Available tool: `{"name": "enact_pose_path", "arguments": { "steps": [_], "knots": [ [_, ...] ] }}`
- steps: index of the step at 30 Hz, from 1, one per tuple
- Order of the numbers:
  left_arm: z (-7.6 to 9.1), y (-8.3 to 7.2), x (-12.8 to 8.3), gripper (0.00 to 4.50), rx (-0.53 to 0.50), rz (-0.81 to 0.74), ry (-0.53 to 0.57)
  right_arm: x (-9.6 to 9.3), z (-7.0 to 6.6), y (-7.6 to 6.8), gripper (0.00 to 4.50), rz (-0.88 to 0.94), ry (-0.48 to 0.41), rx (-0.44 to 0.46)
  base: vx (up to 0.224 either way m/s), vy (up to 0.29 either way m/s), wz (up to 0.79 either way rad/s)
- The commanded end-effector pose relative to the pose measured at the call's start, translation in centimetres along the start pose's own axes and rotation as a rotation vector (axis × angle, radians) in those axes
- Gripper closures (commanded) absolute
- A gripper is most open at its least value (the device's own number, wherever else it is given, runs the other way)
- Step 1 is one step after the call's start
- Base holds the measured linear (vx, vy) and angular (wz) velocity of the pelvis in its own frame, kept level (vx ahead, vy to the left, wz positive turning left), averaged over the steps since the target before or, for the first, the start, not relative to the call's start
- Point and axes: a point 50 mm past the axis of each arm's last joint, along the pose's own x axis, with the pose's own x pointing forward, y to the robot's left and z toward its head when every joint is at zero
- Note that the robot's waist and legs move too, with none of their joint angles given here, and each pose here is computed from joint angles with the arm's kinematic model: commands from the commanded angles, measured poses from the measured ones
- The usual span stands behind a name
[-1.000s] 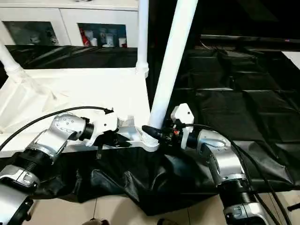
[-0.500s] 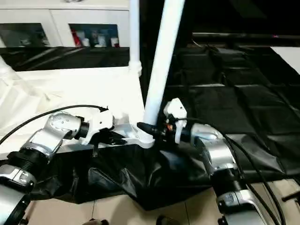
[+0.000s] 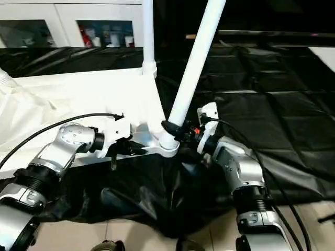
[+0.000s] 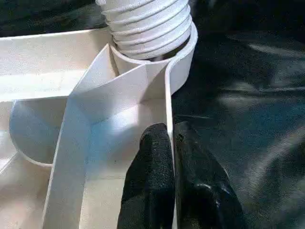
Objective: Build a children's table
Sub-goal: Insert table leg to table base
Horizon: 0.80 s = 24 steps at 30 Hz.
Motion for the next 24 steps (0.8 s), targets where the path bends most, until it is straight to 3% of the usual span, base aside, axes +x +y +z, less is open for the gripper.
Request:
{"name": "enact_pose_path", "arguments": {
  "steps": [1, 12, 16, 21, 24],
  "knots": [
    [1.5, 0.2, 0.3, 4.50, 0.043, -0.002, -0.055, -0.3, 0.8, 0.1, 2.63, -0.016, -0.007, -0.043, 0.061, -0.037, 0.05],
    [1.7, 0.1, 0.4, 4.50, 0.043, -0.007, -0.062, 0.5, 3.3, 1.0, 2.63, 0.017, -0.060, -0.120, 0.010, -0.005, 0.00],
    [1.8, 0.0, 0.5, 4.50, 0.037, -0.007, -0.069, 0.6, 3.2, 1.1, 2.63, 0.035, -0.002, -0.170, 0.000, 0.000, 0.00],
    [1.8, 0.1, 0.6, 4.50, 0.026, -0.010, -0.073, 0.3, 1.8, 0.9, 2.63, 0.047, 0.147, -0.238, 0.000, 0.000, 0.00],
    [1.8, 0.1, 0.6, 4.50, 0.022, -0.015, -0.074, 0.2, 1.4, 0.8, 2.63, 0.041, 0.180, -0.244, 0.000, 0.000, 0.00]
  ]
}}
